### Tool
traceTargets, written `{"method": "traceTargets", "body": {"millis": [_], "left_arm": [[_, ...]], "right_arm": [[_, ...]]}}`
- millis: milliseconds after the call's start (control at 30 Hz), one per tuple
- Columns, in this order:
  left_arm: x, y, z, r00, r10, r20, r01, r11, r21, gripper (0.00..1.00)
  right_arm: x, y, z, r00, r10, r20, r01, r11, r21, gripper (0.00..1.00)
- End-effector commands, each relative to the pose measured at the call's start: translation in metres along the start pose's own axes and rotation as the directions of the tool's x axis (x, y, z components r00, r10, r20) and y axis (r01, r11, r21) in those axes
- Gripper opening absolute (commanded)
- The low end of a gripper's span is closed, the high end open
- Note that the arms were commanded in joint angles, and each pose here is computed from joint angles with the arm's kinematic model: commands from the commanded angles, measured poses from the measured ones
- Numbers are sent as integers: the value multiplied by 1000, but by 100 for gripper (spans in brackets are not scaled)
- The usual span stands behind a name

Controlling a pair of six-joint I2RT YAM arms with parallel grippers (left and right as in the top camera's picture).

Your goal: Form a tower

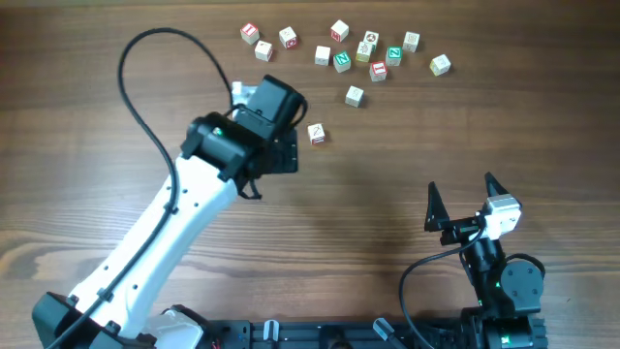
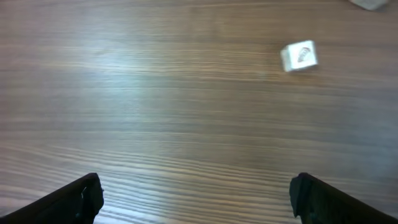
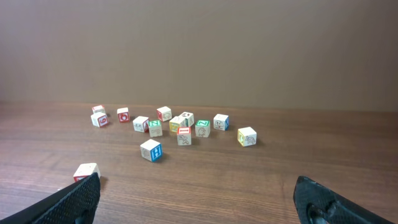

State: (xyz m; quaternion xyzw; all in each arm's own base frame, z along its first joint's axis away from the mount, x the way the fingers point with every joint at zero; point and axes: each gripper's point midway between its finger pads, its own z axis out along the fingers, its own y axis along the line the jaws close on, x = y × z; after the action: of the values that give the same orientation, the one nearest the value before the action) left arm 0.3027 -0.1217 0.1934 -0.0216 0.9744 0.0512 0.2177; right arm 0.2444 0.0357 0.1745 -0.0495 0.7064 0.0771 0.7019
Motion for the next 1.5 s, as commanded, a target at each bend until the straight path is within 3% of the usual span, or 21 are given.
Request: {"method": "traceTargets", "body": {"millis": [0, 67, 100, 133, 167, 233, 333, 367, 433, 467, 567, 733, 833, 1067, 1167, 1267, 1467], "left_arm": [[-2, 36, 0, 997, -81, -12, 80, 994, -71, 100], [-2, 51, -1, 993, -118, -19, 116, 989, -93, 100], [-1, 60, -2, 990, -139, -22, 136, 985, -104, 100], [-1, 67, -5, 988, -156, -19, 153, 982, -110, 100], [-1, 71, -7, 986, -168, -15, 165, 980, -113, 100], [-3, 84, -19, 978, -207, 19, 207, 972, -107, 100], [-5, 96, -35, 969, -238, 71, 244, 966, -88, 100], [-5, 98, -39, 966, -244, 80, 251, 965, -83, 100], [-3, 100, -43, 965, -246, 86, 253, 964, -80, 100], [-3, 100, -43, 965, -246, 86, 253, 964, -80, 100], [-2, 100, -43, 966, -243, 84, 249, 965, -81, 100], [-1, 101, -42, 967, -241, 80, 248, 965, -84, 100], [8, 105, -34, 970, -239, 53, 244, 963, -111, 100], [30, 117, -16, 960, -281, -21, 275, 949, -152, 100], [35, 120, -23, 959, -281, -18, 276, 949, -151, 100], [42, 127, -44, 956, -291, 26, 292, 948, -126, 100], [60, 138, -74, 948, -307, 88, 314, 945, -88, 100]], "right_arm": [[-3, 6, 0, 999, 38, 10, -38, 999, -31, 100], [-2, 6, 0, 957, 291, -3, -291, 956, -36, 100], [-1, 13, -1, 862, 505, -35, -507, 859, -69, 100], [-1, 24, -1, 776, 624, -87, -630, 768, -111, 100], [-1, 32, -2, 715, 687, -128, -699, 703, -132, 100], [3, 39, -3, 522, 829, -202, -853, 511, -107, 100], [2, 57, -8, 347, 882, -318, -938, 332, -102, 100], [2, 57, -8, 342, 884, -319, -939, 327, -101, 100], [3, 63, -10, 444, 831, -336, -896, 419, -148, 100], [5, 66, -11, 456, 816, -355, -890, 430, -154, 99], [19, 64, -8, 432, 815, -386, -894, 443, -64, 99], [4, 59, 8, 471, 758, -450, -831, 553, 60, 100], [7, 56, 21, 441, 718, -539, -775, 607, 174, 100], [-21, 54, 45, 401, 640, -656, -684, 685, 251, 99], [-32, 55, 46, 417, 641, -644, -690, 685, 235, 100], [-24, 56, 45, 363, 667, -650, -702, 655, 280, 100], [-10, 54, 51, 336, 663, -668, -686, 659, 308, 100]]}}
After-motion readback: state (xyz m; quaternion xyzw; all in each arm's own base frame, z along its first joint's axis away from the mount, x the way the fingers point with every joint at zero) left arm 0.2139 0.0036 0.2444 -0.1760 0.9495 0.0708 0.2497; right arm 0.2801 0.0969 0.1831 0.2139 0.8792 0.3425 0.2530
